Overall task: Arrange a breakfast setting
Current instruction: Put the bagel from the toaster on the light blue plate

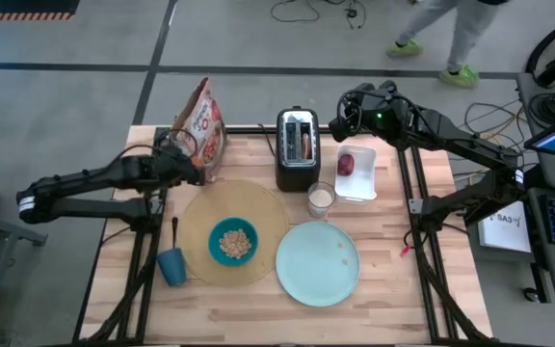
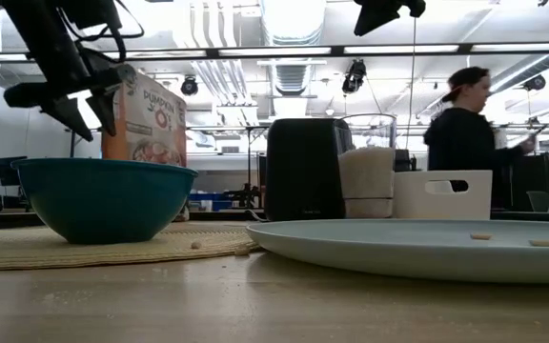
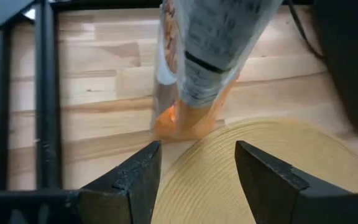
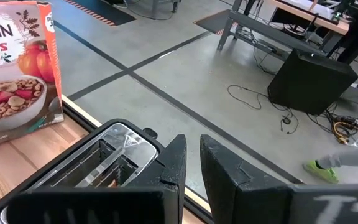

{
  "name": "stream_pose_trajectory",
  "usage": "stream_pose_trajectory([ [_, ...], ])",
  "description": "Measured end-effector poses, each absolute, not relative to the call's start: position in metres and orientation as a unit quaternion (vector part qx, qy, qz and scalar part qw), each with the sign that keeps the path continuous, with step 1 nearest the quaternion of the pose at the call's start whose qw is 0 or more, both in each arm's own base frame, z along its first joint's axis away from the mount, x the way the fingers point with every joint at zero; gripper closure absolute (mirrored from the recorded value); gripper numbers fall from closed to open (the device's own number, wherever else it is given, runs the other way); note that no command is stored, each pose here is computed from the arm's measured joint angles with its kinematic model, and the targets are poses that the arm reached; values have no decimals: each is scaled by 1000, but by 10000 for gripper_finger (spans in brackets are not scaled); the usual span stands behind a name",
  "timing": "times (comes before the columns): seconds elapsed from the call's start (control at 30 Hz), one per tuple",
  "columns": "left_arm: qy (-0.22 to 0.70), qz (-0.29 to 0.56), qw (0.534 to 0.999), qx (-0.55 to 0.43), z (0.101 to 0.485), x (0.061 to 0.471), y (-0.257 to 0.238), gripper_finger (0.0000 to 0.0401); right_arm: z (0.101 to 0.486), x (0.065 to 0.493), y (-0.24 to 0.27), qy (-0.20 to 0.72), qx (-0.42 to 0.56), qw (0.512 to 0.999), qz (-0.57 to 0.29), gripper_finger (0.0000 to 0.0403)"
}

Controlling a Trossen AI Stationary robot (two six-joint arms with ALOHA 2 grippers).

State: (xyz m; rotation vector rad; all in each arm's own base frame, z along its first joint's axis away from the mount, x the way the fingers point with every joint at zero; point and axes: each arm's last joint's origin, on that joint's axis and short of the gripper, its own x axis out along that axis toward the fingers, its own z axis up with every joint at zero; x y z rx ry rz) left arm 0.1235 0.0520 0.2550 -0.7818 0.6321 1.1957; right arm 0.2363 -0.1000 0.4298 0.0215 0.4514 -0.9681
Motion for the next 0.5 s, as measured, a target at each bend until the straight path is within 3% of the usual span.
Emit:
stream_pose_trajectory([
  [0.5,329,518,698,-369,279,113,46,214,430,236,-100,216,9,861,-461,364],
])
